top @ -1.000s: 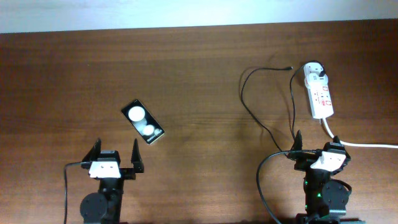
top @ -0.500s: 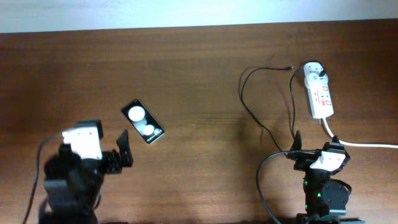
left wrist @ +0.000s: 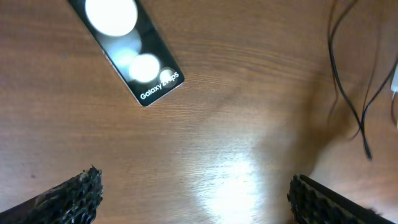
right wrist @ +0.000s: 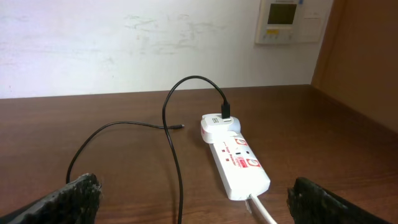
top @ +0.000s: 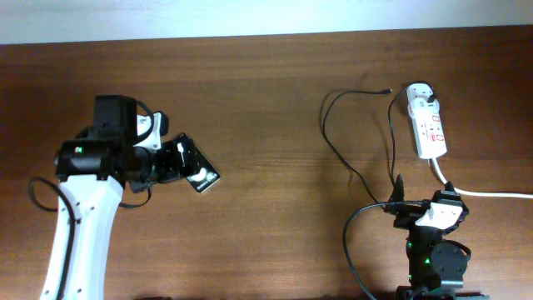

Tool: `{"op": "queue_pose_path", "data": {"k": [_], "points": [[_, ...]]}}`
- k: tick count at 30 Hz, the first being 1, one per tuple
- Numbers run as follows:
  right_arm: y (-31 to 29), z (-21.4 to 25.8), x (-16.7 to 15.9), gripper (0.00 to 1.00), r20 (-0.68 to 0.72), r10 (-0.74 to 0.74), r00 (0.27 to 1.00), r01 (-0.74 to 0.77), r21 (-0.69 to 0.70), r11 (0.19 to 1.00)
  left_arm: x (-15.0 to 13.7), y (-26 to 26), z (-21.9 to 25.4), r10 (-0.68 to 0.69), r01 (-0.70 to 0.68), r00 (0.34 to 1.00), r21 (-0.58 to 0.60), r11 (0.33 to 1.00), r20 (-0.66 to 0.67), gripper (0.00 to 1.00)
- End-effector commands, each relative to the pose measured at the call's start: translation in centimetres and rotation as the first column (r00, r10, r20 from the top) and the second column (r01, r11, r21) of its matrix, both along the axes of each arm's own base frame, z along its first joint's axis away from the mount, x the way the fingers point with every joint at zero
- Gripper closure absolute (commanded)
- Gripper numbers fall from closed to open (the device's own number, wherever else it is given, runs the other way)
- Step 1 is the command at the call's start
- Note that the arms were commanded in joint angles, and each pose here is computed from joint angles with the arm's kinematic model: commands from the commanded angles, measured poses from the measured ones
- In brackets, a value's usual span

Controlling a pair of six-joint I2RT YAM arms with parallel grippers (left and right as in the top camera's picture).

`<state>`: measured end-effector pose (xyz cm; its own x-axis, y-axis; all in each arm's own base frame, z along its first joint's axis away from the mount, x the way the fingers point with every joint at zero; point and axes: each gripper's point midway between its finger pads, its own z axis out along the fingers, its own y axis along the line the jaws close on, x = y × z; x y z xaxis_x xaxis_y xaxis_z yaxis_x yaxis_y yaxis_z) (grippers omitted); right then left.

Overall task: Plug charger to phone and switch on socket
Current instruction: 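Reach the left gripper down over the black phone and grasp it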

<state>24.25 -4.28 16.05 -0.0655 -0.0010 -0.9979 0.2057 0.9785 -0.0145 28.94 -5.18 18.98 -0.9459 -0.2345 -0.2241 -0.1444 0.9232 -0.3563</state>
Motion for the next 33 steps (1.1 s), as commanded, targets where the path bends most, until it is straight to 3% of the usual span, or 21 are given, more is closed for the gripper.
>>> {"op": "queue_pose_path", "data": {"k": [1,5,8,13,19,33], "points": [[-0.1,-0.3,0.0,0.01,-0.008,-0.006,1.000,0.006,0.002,1.000,0.7,3.7,-0.9,0.354,-0.344,0.935,0.178,0.922,-0.024,0.00],[-0.1,-0.3,0.0,0.01,-0.008,-0.006,1.000,0.006,0.002,1.000,1.2,4.7,-0.7,0.491,-0.487,0.869,0.259,0.834,0.053,0.01],[-0.1,-0.3,0.0,0.01,-0.008,-0.006,1.000,0.006,0.002,1.000,2.7,4.8,-1.1,0.537,-0.536,0.841,0.245,0.808,0.072,0.01],[-0.1,-0.3,0.0,0.01,-0.008,-0.006,1.000,0.006,0.002,1.000,5.9,3.3,-5.0,0.519,-0.488,0.853,0.259,0.833,-0.062,0.01],[-0.1,-0.3,0.0,0.01,-0.008,-0.006,1.000,0.006,0.002,1.000,7.5,1.5,-10.7,0.495,-0.447,0.846,0.244,0.861,-0.195,0.01],[-0.1,-0.3,0.0,0.01,-0.008,-0.006,1.000,0.006,0.002,1.000,8.8,1.7,-14.6,0.502,-0.439,0.839,0.282,0.853,-0.211,0.01]]}}
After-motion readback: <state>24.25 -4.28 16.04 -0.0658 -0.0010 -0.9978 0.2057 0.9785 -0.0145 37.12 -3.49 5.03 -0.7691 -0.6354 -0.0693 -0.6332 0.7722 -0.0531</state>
